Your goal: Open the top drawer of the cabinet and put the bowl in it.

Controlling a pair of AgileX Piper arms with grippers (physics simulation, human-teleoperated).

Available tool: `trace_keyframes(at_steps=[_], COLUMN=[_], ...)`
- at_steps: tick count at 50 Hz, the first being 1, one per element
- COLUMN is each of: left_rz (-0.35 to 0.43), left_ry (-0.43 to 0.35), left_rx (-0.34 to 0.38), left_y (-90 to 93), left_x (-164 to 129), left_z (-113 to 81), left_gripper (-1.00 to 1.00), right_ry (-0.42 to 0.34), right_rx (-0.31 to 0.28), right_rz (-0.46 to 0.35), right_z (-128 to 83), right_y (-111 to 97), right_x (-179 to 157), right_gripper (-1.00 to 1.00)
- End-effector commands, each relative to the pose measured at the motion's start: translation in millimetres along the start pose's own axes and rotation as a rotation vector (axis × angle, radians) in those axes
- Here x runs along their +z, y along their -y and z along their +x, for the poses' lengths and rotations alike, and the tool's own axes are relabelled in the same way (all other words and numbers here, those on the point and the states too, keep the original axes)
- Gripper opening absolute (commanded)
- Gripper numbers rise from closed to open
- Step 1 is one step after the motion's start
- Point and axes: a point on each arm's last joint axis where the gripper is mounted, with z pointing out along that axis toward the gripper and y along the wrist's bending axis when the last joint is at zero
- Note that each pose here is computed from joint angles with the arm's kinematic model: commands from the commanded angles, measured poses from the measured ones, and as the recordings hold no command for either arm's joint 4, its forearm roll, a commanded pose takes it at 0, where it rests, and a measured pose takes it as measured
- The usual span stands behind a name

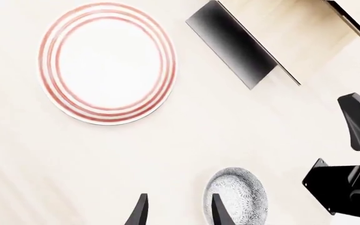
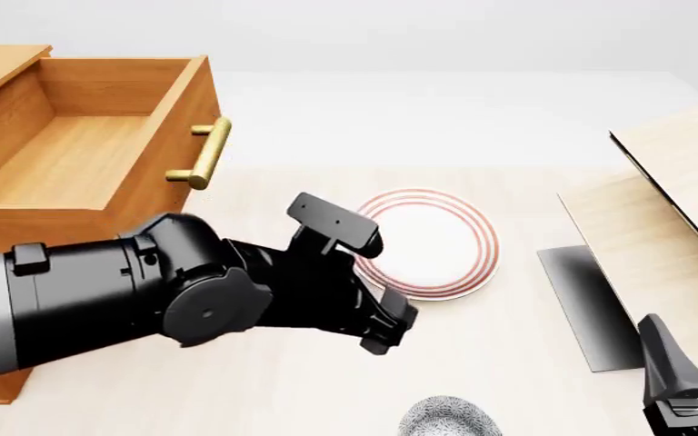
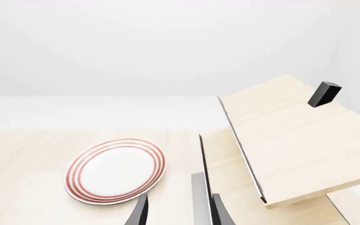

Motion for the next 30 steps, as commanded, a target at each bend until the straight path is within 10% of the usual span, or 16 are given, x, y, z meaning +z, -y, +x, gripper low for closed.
trace_keyframes(at_steps=[1, 30], left_rz=[0.005, 0.022], left_ry=[-0.035, -0.100], left_rx=[-0.009, -0.042], left_y=[4.9, 18.2], left_x=[11, 39], left_z=[6.8, 26.2], left_gripper=[1.00, 1.00], right_ry=[0.001, 0.001], right_rx=[0.000, 0.000], right_rz=[0.000, 0.000], right_z=[0, 0], right_y=[0, 0], right_x=[0, 0], right_gripper=[1.00, 1.00])
